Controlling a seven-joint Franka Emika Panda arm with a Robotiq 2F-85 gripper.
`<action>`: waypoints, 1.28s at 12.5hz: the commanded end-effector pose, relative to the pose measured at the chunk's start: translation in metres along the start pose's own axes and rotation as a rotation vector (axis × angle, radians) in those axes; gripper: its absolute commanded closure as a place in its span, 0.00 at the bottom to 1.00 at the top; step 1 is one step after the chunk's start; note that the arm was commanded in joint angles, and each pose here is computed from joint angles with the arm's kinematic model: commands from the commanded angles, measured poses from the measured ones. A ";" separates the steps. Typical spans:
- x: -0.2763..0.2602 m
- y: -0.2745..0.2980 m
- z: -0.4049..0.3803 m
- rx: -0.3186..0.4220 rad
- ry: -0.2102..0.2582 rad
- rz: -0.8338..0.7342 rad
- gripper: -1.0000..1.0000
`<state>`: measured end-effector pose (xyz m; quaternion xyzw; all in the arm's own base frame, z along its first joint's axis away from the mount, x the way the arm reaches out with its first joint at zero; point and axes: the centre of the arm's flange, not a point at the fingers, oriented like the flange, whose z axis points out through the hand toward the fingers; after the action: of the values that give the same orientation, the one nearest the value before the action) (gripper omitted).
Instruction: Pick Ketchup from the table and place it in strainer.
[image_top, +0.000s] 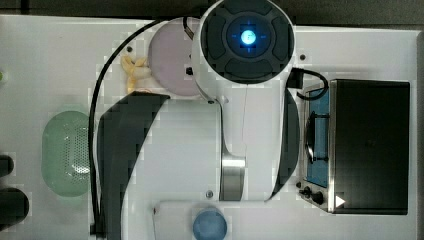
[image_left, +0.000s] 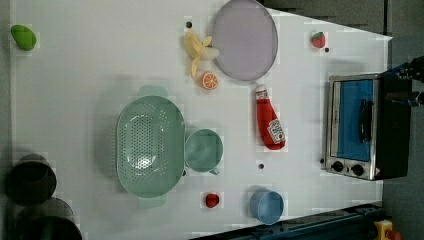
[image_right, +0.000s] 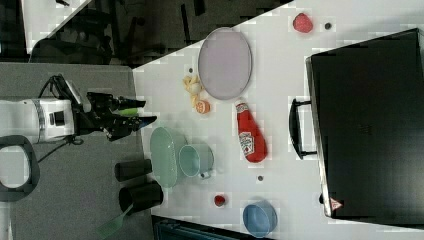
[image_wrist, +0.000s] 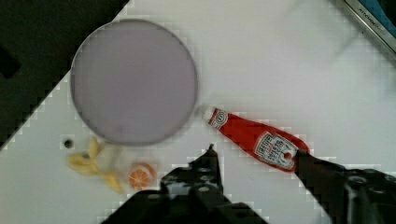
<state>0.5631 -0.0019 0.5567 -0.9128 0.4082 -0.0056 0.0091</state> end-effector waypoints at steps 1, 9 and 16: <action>-0.058 0.086 -0.063 -0.039 -0.007 0.038 0.21; -0.050 0.061 0.038 -0.146 -0.113 -0.007 0.00; -0.032 0.037 0.160 -0.065 -0.116 -0.690 0.00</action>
<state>0.5116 0.0063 0.3634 -0.9769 0.1867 0.1035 -0.0088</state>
